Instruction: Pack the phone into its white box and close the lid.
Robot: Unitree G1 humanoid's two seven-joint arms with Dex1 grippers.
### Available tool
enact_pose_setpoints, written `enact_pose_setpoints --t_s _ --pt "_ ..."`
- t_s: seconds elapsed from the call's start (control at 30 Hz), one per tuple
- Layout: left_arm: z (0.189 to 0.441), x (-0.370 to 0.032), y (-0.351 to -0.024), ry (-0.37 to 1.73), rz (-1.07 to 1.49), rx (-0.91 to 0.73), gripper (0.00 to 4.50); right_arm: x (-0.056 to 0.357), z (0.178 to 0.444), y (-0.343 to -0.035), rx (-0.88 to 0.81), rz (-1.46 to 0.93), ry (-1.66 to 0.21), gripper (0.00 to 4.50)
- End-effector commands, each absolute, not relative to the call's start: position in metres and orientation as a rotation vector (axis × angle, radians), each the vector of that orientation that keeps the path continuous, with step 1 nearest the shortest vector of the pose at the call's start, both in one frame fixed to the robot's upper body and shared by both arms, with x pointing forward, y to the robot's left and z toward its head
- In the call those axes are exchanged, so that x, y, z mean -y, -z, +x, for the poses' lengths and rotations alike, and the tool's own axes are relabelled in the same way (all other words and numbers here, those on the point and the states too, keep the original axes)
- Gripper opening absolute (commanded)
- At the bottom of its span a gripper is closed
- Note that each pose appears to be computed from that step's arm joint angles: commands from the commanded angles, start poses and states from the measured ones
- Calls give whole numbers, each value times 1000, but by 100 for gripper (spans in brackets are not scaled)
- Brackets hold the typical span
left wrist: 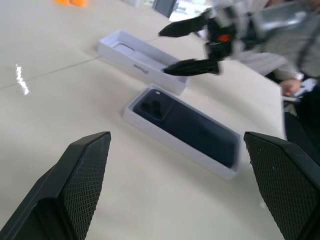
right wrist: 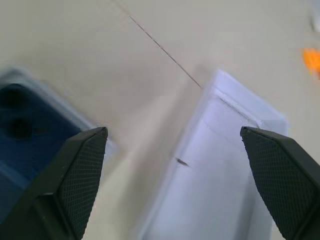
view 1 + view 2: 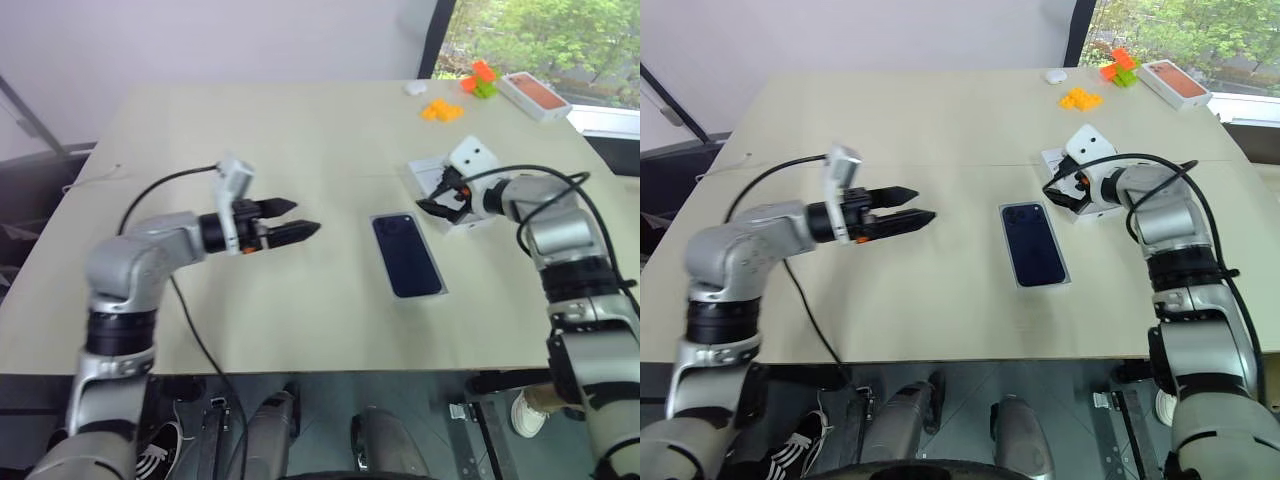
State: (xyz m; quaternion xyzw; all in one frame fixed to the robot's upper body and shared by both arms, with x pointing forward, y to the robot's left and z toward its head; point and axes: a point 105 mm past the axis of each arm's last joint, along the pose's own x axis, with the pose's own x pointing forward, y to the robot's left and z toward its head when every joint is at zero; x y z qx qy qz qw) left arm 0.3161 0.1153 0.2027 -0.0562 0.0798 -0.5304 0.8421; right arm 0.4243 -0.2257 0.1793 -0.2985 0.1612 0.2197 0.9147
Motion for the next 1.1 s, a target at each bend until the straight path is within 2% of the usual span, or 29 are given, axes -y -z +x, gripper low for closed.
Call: enact_pose_setpoints --t_s 0.03,0.17,0.43,0.53,0.77,0.97,1.1 --pt "296 -123 -217 1193 -61 -72 450 229 430 -187 -349 -619 -402 445" --pt "284 -132 -210 1189 70 1 450 234 438 -179 -386 -611 -336 445" --pt "280 -127 -208 1163 64 32 450 239 442 -157 -451 -614 -302 445" --pt "281 -127 -207 1145 70 32 450 241 443 -153 -461 -619 -297 366" --pt "279 -130 -209 1167 78 33 450 239 443 -147 -488 -582 -310 6" --pt "282 -129 -209 1160 73 40 450 241 444 -152 -472 -551 -296 2" --pt "284 -127 -207 1146 62 45 450 240 447 -171 -415 -512 -280 2"
